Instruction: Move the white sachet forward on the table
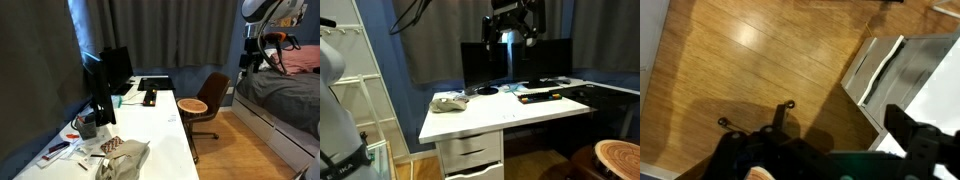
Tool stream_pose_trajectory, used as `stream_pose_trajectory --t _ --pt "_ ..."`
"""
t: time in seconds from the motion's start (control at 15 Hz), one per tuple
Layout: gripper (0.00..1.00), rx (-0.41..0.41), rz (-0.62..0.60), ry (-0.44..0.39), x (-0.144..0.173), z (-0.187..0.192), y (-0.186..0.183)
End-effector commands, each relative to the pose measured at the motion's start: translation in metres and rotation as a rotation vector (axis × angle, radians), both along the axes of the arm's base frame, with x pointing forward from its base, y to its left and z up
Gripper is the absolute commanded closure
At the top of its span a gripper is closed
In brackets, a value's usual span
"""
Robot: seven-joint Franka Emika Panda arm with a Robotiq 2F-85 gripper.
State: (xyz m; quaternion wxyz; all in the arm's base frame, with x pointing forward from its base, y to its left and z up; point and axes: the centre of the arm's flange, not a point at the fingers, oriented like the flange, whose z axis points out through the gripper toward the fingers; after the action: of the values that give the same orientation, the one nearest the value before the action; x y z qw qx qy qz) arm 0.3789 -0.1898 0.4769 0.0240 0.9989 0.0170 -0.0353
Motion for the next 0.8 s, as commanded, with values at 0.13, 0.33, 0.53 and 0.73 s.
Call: stream_pose_trajectory --t 0.13,0.33,0.53,0.73 --pt "0.00 -0.077 0.057 0.038 0.029 -0.005 0.047" --pt "0.00 -0.134 0.131 0.090 0.046 -0.022 0.098" --pt "0.00 -0.212 0.197 0.115 0.051 -0.051 0.151" --pt "0.00 -0.304 0.239 0.108 0.047 -0.086 0.204"
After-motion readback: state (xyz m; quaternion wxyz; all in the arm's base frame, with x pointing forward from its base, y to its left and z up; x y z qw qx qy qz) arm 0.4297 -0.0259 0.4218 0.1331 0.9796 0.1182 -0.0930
